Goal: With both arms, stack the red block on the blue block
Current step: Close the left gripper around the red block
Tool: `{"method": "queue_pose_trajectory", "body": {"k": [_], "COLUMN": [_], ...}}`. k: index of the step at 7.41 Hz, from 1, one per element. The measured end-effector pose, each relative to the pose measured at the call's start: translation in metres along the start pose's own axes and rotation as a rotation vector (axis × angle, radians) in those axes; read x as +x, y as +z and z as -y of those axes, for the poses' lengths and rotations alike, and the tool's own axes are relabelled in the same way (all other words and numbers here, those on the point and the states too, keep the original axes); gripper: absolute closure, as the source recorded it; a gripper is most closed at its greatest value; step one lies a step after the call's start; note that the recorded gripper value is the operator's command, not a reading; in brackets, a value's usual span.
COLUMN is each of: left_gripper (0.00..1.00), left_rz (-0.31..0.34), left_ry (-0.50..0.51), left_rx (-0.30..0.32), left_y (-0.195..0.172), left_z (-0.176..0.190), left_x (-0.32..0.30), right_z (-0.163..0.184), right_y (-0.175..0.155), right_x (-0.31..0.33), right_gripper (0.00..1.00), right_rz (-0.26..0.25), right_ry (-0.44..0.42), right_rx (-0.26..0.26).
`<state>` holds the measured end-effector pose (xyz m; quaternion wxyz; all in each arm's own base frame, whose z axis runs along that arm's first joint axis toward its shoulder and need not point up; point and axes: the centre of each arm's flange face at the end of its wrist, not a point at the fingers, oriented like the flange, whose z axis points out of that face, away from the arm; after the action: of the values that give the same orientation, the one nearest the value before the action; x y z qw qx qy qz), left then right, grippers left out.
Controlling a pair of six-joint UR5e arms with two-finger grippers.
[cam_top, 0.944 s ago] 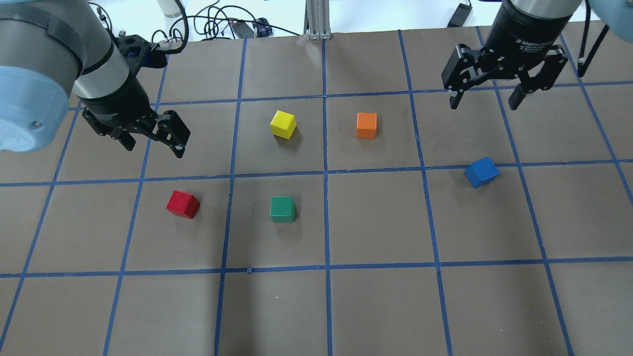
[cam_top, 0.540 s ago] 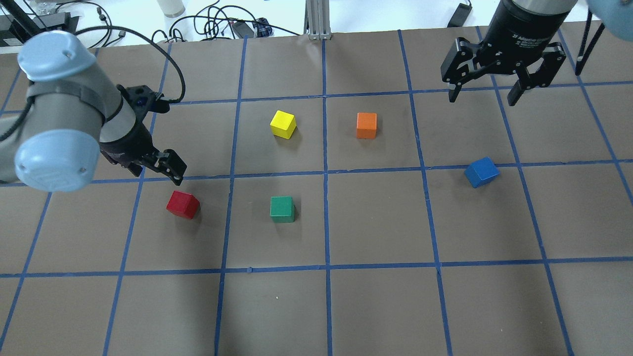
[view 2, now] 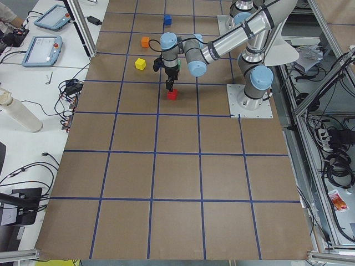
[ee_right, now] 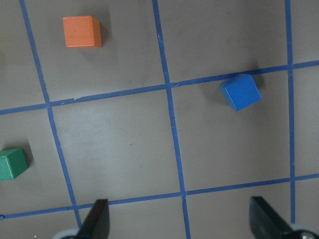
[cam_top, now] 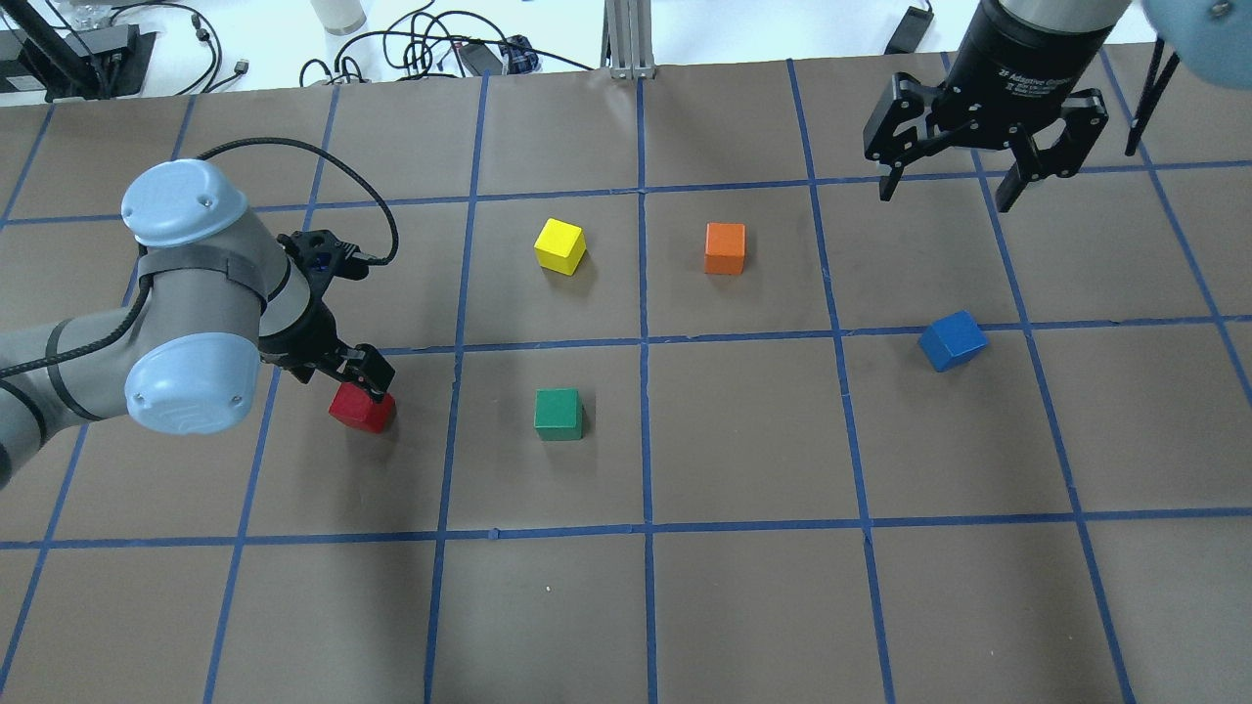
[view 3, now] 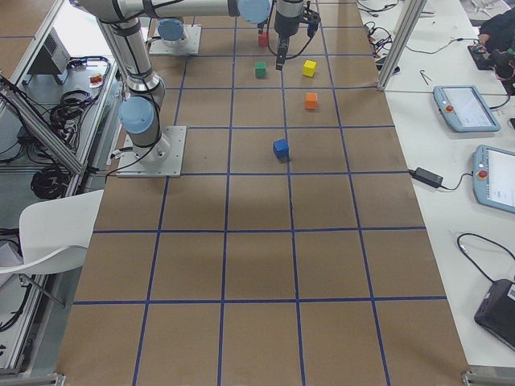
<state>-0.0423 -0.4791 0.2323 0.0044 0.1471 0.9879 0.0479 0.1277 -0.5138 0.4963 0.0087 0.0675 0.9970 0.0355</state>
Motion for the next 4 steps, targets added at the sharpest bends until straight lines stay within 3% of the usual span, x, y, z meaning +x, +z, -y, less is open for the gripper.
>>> {"method": "queue_pose_trajectory", "body": {"k": [1,2,3,4], "left_gripper": [0.03,0.25,0.56,0.77], "left_rz": [-0.001,0.002,0.011,0.019], "left_ry": [-0.001,0.002,0.008,0.012], "left_rx": [-0.005,-0.006,0.005,0.017], "left_y": [0.011,0.023,0.034,0.042], "left_z": [0.003,0.006,0.01,0.013], "left_x": [-0.001,-0.002,-0.004,-0.006], "right_z": [-0.003,-0.004,-0.005,-0.006], "right_y": [0.006,0.012,0.015,0.015], "right_x": [-0.005,-0.007,-0.007,-0.007], "right_gripper": [0.0,0.0,0.0,0.0], "right_rz": [-0.006,-0.007,-0.01,-0.014], "right_ry": [-0.008,-0.012,-0.018,-0.017], "right_rx": [-0.007,-0.015,-0.02,-0.018]}}
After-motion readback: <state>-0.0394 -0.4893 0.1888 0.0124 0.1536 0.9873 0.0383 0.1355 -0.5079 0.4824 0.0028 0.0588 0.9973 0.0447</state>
